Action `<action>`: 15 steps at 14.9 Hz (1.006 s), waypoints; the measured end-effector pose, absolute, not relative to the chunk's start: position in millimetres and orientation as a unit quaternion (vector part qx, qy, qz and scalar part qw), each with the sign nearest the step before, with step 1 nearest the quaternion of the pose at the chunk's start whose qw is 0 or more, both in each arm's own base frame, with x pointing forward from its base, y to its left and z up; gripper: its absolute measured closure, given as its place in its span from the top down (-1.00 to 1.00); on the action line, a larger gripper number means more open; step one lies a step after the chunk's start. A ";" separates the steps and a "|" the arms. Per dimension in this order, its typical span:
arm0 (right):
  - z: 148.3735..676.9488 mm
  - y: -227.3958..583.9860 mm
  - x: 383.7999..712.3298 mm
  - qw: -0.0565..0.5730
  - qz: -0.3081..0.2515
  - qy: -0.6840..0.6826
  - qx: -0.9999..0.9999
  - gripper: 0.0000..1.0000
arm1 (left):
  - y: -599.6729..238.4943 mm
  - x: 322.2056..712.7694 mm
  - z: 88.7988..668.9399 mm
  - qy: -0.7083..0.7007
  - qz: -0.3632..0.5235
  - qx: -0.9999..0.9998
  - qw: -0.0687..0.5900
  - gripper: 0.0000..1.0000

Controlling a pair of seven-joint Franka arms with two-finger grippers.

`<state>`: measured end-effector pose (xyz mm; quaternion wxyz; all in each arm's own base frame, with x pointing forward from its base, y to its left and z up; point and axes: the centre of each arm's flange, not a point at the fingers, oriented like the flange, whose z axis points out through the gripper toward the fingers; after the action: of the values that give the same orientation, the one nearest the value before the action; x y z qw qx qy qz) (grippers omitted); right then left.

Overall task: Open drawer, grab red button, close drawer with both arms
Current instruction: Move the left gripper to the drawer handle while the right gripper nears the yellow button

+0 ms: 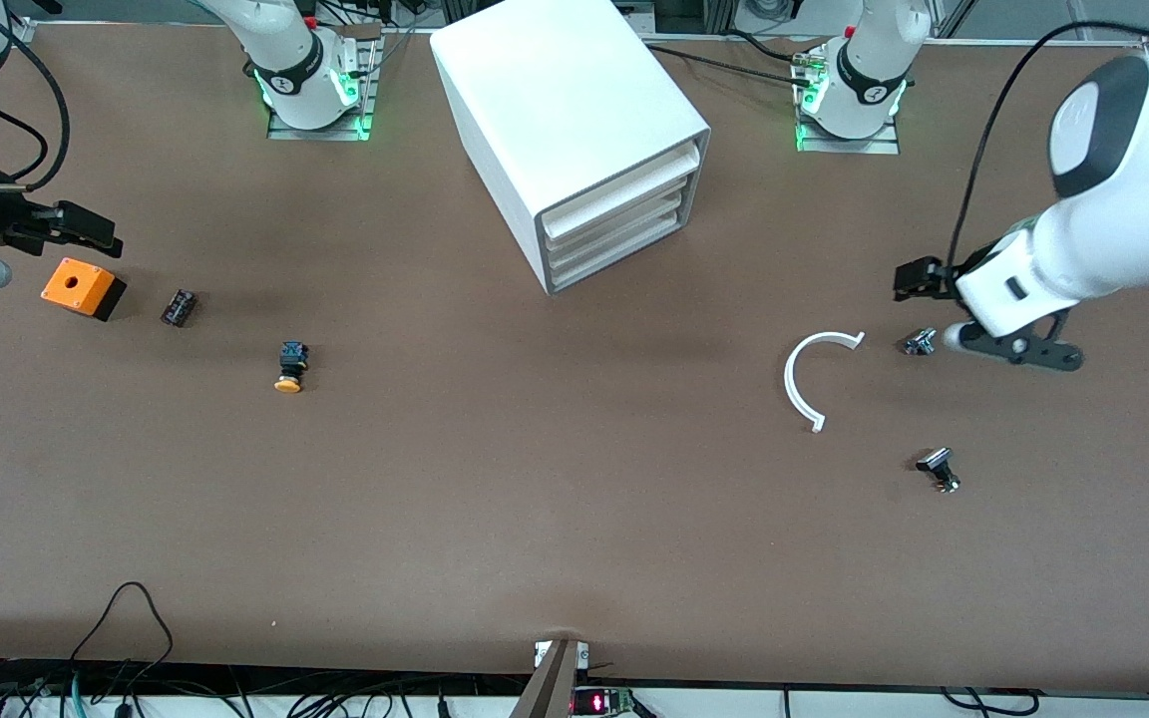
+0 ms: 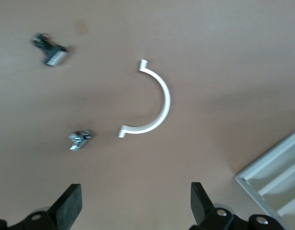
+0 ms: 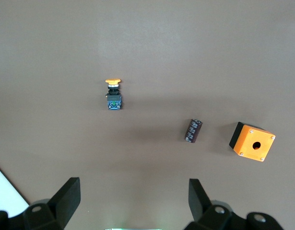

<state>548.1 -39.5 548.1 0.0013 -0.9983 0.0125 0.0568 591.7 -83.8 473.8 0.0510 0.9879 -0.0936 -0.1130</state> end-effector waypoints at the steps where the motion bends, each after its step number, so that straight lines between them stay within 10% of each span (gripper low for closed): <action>1: 548.1 -39.5 548.1 0.001 0.057 0.012 -0.998 1.00 | -96.8 591.3 468.0 -0.102 -0.119 0.986 0.055 1.00; 15: 538.6 -24.1 551.4 0.001 0.065 -0.001 -0.998 1.00 | -243.2 544.9 289.8 -0.063 -0.244 0.935 0.251 1.00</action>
<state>551.4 -24.1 538.6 0.0007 -0.9979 -0.0013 0.0647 544.9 -243.2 289.8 0.2511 0.9345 -0.0633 -0.2442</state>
